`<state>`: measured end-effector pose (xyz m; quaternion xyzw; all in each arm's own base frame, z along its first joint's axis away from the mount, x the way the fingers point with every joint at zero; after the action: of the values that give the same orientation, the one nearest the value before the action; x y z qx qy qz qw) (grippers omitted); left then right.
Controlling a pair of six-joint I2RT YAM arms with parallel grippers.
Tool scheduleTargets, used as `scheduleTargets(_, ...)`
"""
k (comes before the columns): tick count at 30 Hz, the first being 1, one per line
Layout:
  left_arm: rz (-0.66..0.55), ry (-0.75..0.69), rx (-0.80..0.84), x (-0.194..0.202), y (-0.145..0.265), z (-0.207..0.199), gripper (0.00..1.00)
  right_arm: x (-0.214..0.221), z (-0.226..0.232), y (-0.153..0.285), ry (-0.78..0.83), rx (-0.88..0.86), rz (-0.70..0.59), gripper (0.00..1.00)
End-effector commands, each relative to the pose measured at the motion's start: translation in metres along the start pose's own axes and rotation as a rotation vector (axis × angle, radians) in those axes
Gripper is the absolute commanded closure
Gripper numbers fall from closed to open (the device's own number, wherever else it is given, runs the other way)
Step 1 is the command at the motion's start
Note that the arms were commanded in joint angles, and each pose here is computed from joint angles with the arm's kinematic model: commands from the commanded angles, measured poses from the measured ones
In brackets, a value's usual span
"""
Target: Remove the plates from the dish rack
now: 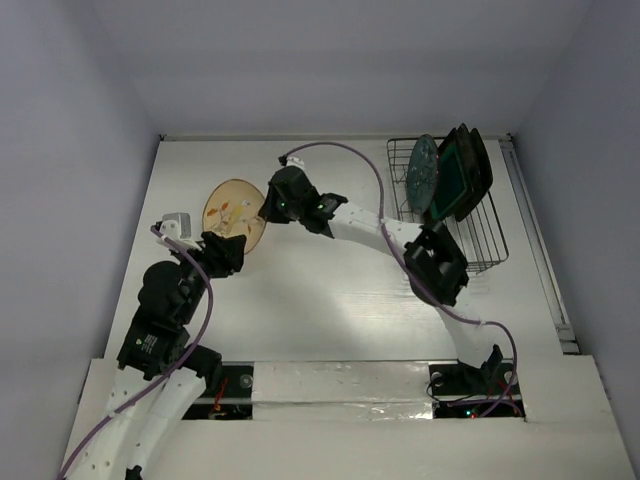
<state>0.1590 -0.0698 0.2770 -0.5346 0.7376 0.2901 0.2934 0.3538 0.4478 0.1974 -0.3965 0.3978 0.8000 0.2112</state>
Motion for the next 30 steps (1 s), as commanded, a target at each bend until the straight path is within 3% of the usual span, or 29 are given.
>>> scheduleTargets(1,-0.045,0.012,0.024,-0.011,0.002,-0.008,0.50,-0.095,0.052,0.026,-0.221,-0.223,-0.319,1.00)
scheduleTargets(8,-0.049,0.013,0.036,-0.011,0.004,-0.009,0.50,-0.045,0.039,-0.030,-0.274,-0.184,-0.180,0.97)
scheduleTargets(9,-0.050,0.013,0.037,-0.011,0.004,-0.009,0.50,-0.037,0.036,-0.034,-0.298,-0.185,-0.166,0.90)
scheduleTargets(10,-0.049,0.013,0.038,-0.011,0.004,-0.009,0.50,-0.032,0.034,-0.035,-0.307,-0.183,-0.161,0.90)
scheduleTargets(11,-0.049,0.013,0.038,-0.011,0.004,-0.009,0.50,-0.028,0.032,-0.037,-0.318,-0.185,-0.161,0.79)
scheduleTargets(16,-0.042,0.011,0.044,-0.010,0.003,-0.009,0.50,-0.006,0.023,-0.041,-0.333,-0.165,-0.115,0.47)
scheduleTargets(25,-0.039,0.007,0.058,-0.009,0.004,-0.010,0.50,0.011,0.003,-0.029,-0.268,-0.072,-0.104,0.14)
scheduleTargets(30,-0.047,0.008,0.061,-0.010,0.005,-0.010,0.50,-0.009,-0.002,-0.006,-0.173,0.006,-0.139,0.07)
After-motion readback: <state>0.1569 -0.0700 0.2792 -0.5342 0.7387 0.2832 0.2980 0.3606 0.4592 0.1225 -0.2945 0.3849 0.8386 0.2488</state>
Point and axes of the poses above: each gripper's point midway between its finger pads, its own y axis back along the fingers, its own z axis along the line the jaws close on, x = y × z, the point moved 7 cm from there along y, back along the fingers, and after that the axes turned 15 degrees about y, right-handed, at the moved point
